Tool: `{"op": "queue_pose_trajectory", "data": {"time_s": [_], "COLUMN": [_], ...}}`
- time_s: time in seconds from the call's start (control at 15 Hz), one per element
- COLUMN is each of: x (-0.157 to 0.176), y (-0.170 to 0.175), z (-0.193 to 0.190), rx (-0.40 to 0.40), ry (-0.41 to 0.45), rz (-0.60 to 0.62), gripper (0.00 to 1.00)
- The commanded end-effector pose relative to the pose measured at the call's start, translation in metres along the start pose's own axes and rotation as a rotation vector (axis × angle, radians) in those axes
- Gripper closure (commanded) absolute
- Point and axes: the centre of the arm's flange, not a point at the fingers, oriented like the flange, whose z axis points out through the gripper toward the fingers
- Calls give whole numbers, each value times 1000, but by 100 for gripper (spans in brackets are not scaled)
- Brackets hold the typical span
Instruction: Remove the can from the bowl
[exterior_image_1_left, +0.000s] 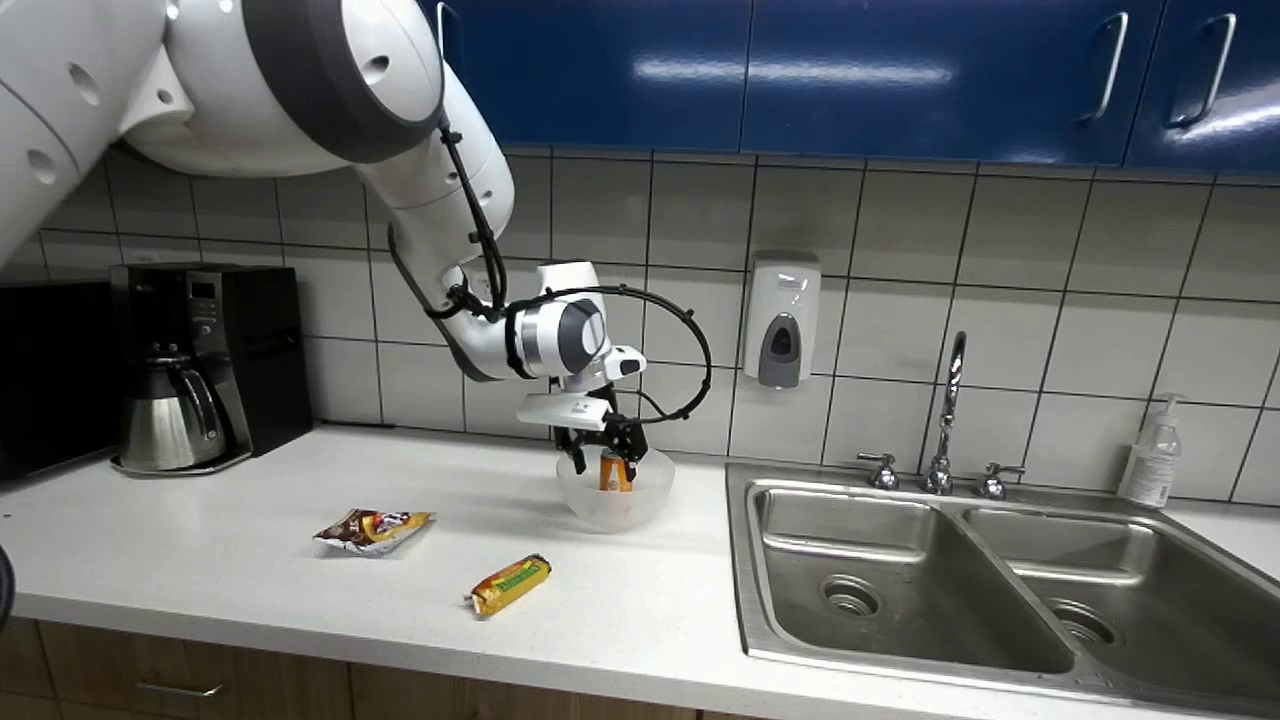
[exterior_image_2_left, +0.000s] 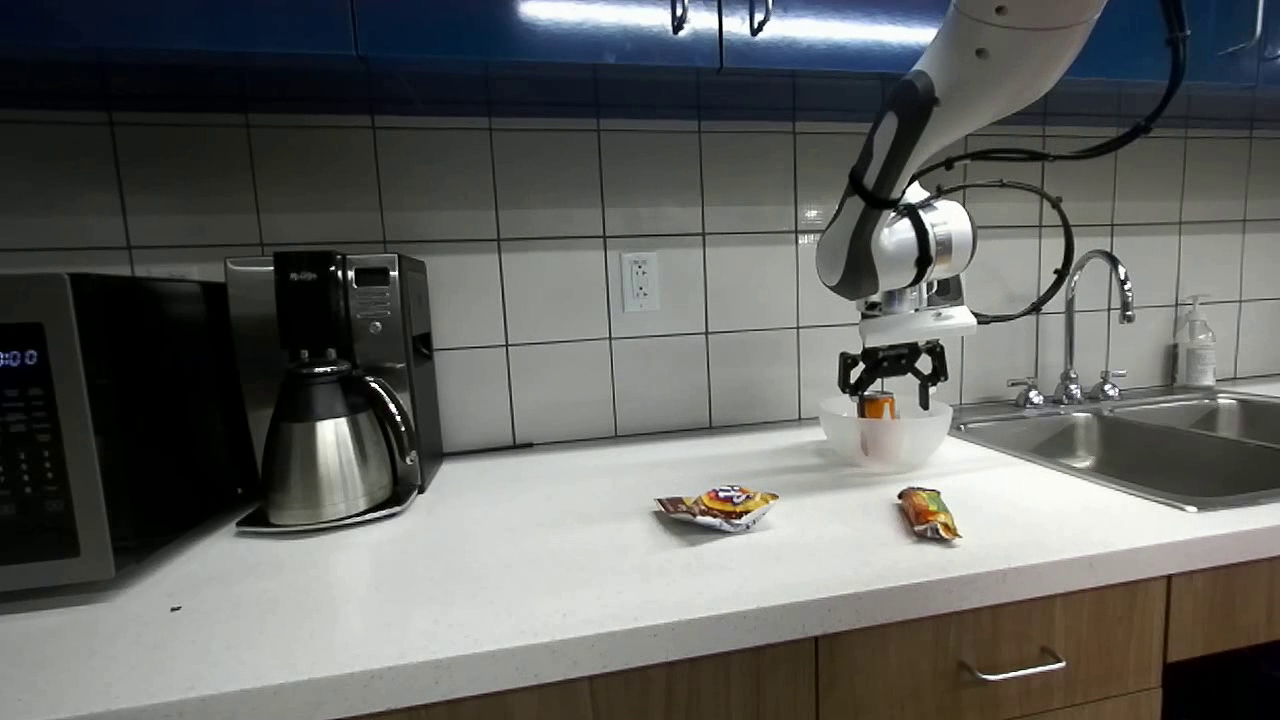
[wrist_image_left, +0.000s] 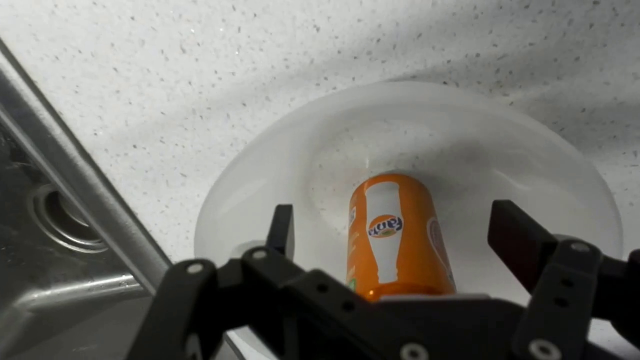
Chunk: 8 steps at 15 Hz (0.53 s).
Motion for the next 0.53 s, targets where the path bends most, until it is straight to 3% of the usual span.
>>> {"op": "queue_pose_trajectory", "data": {"time_s": [0.0, 0.47], "x": [28, 58], "y": [1, 11], "z": [10, 16], "rx": [-15, -28], "ry": [13, 33], "rz": [24, 27], "gripper": [0, 0]}}
